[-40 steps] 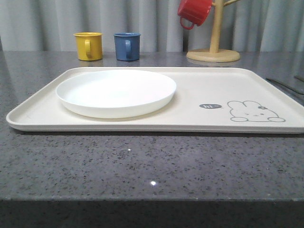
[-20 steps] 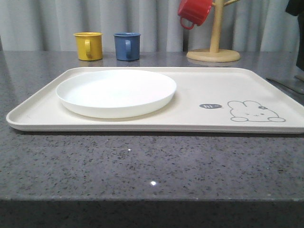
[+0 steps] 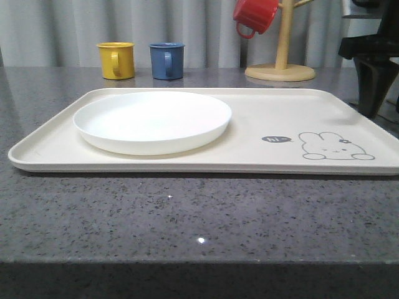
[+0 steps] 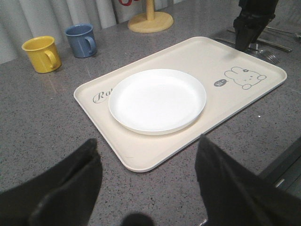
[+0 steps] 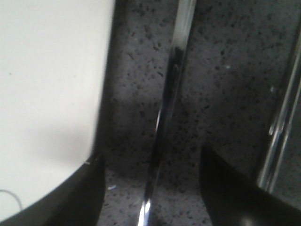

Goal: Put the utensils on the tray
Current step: 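Grasp the steel fork with the right gripper and lift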

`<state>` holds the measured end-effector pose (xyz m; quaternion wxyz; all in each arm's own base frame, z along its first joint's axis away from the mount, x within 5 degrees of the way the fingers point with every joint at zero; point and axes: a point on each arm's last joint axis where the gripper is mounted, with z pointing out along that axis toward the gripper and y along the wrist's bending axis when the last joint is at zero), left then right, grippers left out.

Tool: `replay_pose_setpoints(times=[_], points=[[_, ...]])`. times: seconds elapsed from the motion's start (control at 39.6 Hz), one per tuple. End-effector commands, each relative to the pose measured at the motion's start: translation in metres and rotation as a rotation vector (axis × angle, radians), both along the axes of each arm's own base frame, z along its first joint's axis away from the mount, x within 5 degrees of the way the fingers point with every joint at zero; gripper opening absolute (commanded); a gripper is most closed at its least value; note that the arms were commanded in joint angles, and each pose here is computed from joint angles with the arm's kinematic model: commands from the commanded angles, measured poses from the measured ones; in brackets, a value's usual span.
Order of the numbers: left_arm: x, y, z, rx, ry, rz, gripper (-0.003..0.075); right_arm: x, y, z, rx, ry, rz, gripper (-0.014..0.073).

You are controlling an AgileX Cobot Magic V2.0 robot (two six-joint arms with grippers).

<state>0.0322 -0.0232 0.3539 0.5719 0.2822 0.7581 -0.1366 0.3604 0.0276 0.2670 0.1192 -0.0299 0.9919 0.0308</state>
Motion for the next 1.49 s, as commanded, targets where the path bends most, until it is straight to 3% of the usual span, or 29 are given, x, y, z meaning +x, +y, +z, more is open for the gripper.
replay_pose_setpoints(times=[0.0,0.2,0.43,0.78,0.98,1.19,1.34,1.46], points=[[0.001,-0.001,0.014,-0.06,-0.073,-0.004,0.0418,0.002,-0.004,0.018,-0.045,-0.076,0.015,0.0465],[0.001,-0.001,0.014,-0.06,-0.073,-0.004,0.0418,0.003,-0.003,0.017,-0.034,-0.079,0.002,0.0447],[0.001,-0.001,0.014,-0.06,-0.073,-0.004,0.0418,0.002,0.0,0.017,0.01,-0.062,-0.007,0.0223],[0.001,-0.001,0.014,-0.06,-0.073,-0.004,0.0418,-0.002,0.001,0.016,0.024,-0.024,-0.021,0.0025],[0.001,-0.001,0.014,-0.06,-0.073,-0.004,0.0418,-0.003,-0.002,0.023,0.0,-0.041,-0.023,0.0021],[0.001,-0.001,0.014,-0.06,-0.073,-0.004,0.0418,-0.012,0.0,0.058,0.017,-0.094,-0.015,0.0021],[0.001,-0.001,0.014,-0.06,-0.073,-0.004,0.0418,-0.025,0.025,0.078,0.088,-0.123,0.043,0.0021],[0.001,-0.001,0.014,-0.06,-0.073,-0.004,0.0418,-0.032,0.059,0.077,0.11,-0.103,0.095,0.0021]])
